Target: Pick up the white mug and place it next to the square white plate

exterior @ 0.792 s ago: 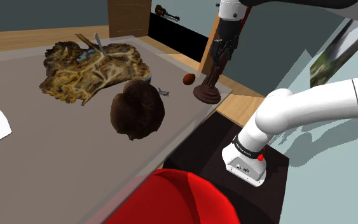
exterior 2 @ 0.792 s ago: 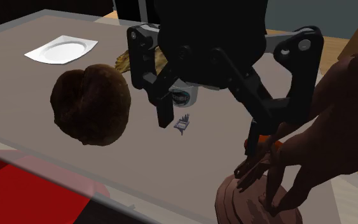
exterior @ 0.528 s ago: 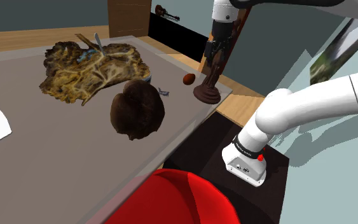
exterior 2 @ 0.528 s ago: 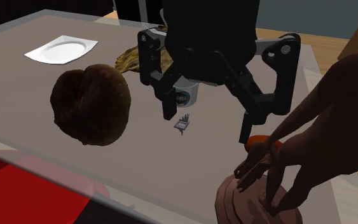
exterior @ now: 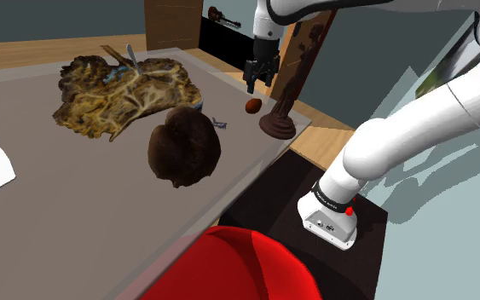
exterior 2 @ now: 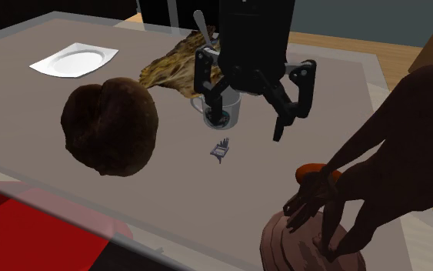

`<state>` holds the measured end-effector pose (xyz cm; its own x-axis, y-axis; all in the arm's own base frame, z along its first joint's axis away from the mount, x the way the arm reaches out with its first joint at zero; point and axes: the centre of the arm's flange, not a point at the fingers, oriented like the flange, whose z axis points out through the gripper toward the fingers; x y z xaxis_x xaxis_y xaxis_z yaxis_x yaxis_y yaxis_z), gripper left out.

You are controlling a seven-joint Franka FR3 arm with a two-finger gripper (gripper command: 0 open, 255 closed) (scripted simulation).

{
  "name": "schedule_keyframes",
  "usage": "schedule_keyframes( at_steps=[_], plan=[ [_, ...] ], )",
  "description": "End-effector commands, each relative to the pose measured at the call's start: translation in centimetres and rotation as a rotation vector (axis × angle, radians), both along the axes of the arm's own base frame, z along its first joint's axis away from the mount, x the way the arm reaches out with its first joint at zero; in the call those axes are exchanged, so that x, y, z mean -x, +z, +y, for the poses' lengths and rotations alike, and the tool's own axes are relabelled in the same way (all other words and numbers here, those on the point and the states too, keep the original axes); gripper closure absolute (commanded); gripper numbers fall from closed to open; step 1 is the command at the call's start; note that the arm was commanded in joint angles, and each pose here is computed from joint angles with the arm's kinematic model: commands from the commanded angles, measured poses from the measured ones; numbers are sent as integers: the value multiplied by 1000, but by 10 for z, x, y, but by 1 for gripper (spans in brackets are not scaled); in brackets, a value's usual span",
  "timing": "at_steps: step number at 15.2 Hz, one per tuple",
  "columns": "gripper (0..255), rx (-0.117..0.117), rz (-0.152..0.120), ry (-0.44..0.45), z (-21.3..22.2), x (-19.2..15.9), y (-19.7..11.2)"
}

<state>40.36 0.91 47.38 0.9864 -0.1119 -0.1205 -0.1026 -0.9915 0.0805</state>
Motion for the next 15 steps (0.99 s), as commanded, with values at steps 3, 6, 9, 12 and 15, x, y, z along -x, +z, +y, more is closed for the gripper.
schedule_keyframes(
  at_steps=[3,6,9,12,15],
  plan=[
    [0,-27,-21,4,11,-43,-25],
    [0,-47,-35,8,19,-74,-42],
    [0,-66,-49,12,27,-106,-59],
    [0,-86,-64,15,36,-138,-75],
    [0,-106,-78,19,45,-171,-90]
  ],
)
